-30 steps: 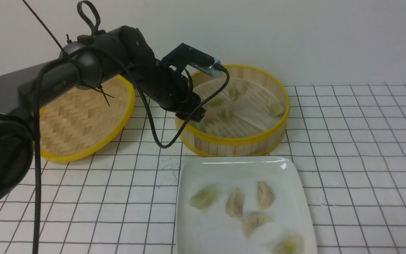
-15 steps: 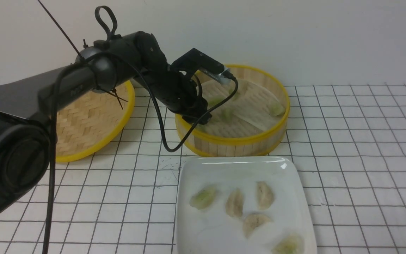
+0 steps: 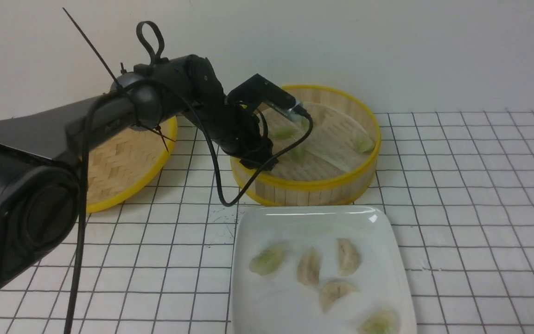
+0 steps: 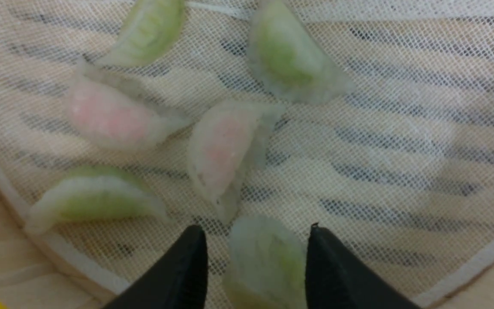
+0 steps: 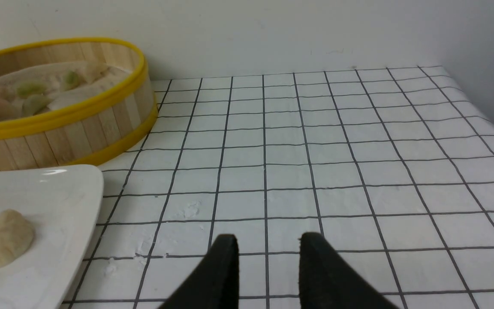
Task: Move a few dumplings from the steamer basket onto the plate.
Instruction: Use the left arm to grab a dumpling from the steamer
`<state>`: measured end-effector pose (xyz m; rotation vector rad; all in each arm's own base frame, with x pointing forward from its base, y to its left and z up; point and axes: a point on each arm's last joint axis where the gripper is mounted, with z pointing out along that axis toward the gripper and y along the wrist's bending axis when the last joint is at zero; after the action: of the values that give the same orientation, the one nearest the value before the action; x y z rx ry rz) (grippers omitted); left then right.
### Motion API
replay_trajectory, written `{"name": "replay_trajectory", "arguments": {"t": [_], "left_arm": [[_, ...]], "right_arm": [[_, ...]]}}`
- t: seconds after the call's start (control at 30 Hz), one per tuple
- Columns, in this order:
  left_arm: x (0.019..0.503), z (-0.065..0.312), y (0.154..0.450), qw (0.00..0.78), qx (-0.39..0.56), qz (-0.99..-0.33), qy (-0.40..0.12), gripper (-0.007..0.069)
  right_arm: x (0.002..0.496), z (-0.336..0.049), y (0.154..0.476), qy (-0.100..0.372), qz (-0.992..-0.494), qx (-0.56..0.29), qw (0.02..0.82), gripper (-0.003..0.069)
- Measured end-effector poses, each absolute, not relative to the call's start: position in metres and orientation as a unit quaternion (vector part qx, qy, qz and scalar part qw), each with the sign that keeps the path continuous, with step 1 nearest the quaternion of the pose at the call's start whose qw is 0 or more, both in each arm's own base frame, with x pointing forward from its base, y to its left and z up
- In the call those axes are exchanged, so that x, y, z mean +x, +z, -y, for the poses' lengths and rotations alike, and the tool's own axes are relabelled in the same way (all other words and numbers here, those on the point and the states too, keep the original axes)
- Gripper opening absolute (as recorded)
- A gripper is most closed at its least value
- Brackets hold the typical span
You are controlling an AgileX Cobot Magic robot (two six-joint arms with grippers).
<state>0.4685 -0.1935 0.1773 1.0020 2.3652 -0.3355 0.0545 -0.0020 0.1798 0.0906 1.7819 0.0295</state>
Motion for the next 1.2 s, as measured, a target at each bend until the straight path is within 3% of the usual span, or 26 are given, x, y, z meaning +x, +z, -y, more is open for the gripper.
{"name": "replay_trajectory", "arguments": {"t": [0.4,0.5,0.6,0.7,0.93,1.2], "left_arm": [[0.474,0.198,0.164,0.281,0.37,-0.877,-0.121,0.0295],[0.474,0.198,0.164,0.281,0.371,-0.877,-0.121,0.0256],[0.474,0.199,0.165,0.277,0.372,-0.877,-0.123,0.0158],[0.474,0.199,0.171,0.27,0.38,-0.876,-0.124,0.0075],[0.479,0.201,0.184,0.266,0.384,-0.875,-0.124,0.0046],[0.486,0.205,0.224,0.299,0.379,-0.866,-0.13,0.0043]], "right_arm": [[0.054,0.002,0.18,0.013,-0.777,0.039,0.628,0.0192],[0.054,0.002,0.18,0.013,-0.777,0.039,0.628,0.0192],[0.054,0.002,0.18,0.013,-0.777,0.039,0.628,0.0192],[0.054,0.002,0.18,0.013,-0.777,0.039,0.628,0.0192],[0.054,0.002,0.18,0.013,-0.777,0.039,0.628,0.0192],[0.054,0.002,0.18,0.013,-0.777,0.039,0.628,0.0192]]}}
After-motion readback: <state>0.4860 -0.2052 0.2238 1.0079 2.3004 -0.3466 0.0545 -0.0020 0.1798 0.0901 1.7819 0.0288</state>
